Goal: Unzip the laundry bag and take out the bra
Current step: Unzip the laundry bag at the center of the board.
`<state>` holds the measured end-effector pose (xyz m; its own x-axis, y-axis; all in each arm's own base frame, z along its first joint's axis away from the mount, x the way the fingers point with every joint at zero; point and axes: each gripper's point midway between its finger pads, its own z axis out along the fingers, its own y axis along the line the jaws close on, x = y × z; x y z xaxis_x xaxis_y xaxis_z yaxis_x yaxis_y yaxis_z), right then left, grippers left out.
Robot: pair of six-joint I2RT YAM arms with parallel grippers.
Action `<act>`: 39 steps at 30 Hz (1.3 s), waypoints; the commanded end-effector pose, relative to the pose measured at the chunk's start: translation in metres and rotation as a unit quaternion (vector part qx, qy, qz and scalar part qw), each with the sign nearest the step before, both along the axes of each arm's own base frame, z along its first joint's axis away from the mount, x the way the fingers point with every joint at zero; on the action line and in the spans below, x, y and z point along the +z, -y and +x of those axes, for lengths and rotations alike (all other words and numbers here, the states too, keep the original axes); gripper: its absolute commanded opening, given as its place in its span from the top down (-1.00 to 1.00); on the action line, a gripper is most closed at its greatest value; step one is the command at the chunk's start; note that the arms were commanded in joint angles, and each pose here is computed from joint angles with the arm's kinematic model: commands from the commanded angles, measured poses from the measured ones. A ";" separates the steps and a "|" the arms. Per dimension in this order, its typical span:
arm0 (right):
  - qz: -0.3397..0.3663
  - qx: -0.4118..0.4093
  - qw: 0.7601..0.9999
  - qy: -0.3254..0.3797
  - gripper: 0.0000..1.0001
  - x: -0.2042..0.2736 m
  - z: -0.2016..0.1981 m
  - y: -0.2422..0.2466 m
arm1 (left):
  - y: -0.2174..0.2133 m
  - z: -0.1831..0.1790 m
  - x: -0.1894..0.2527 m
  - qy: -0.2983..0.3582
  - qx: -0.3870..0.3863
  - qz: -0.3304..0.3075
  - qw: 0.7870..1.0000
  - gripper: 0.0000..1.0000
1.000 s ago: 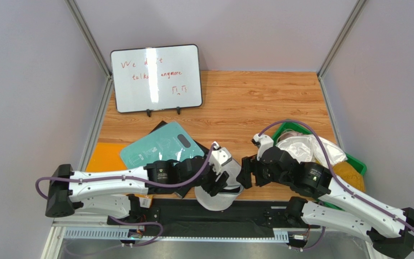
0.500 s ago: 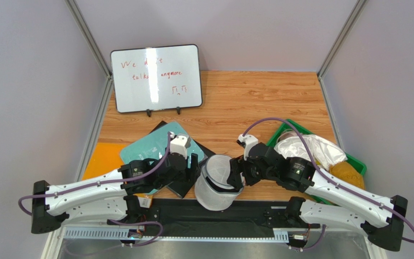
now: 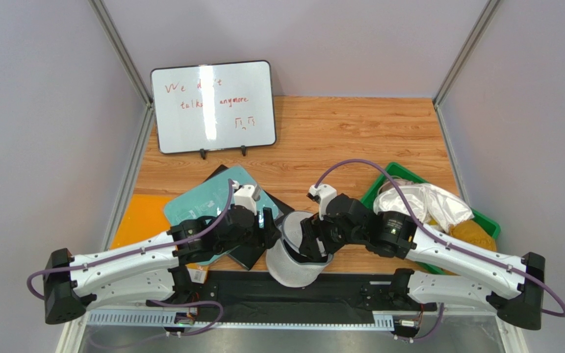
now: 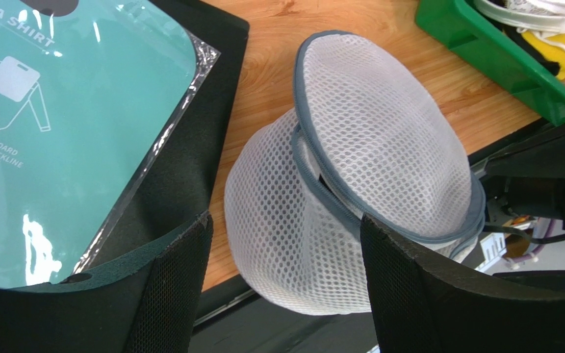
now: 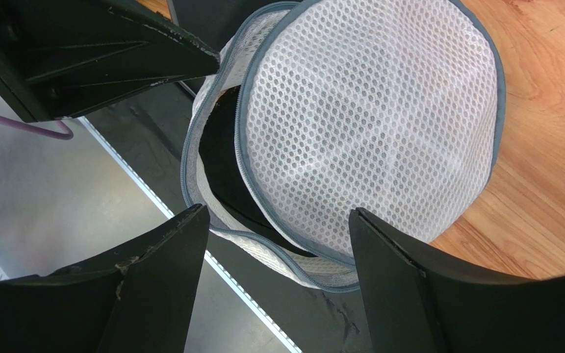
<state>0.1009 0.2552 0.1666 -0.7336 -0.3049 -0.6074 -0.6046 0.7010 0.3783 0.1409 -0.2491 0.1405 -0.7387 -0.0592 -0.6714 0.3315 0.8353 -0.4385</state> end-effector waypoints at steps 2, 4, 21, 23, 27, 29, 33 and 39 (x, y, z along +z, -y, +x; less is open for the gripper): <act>0.032 0.011 0.999 0.026 -0.50 0.021 0.004 -0.014 | 0.018 0.006 0.021 0.002 0.009 -0.051 0.999 -0.58; 0.029 0.012 0.999 0.025 -0.50 0.018 0.003 -0.013 | 0.019 0.005 0.021 -0.003 0.011 -0.056 0.998 -0.57; -0.035 -0.007 0.998 0.054 -0.49 0.003 0.018 -0.012 | 0.010 -0.002 -0.002 -0.024 -0.001 -0.010 1.000 -0.01; -0.042 -0.004 0.997 0.059 -0.49 0.002 0.018 -0.017 | 0.009 -0.003 0.000 -0.022 -0.002 -0.013 1.000 0.04; -0.056 0.000 0.996 0.069 -0.48 0.001 0.020 -0.025 | 0.005 -0.005 -0.006 -0.025 0.002 -0.014 1.000 0.26; -0.074 0.001 0.995 0.073 -0.48 -0.004 0.020 -0.027 | 0.004 -0.007 -0.005 -0.028 0.002 -0.019 0.999 0.35; -0.091 0.008 0.992 0.083 -0.47 -0.006 0.020 -0.033 | 0.001 -0.008 -0.007 -0.028 0.004 -0.023 0.999 0.61; -0.105 0.026 0.990 0.093 -0.43 -0.005 0.012 -0.047 | 0.002 -0.008 -0.007 -0.028 0.003 -0.025 0.999 0.91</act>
<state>0.1094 0.2897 0.1443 -0.6392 -0.4746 -0.6051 -0.6706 0.7291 0.1366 0.1312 -0.2485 0.1280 -0.7778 -0.0716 -0.6244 0.3049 0.8258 -0.4744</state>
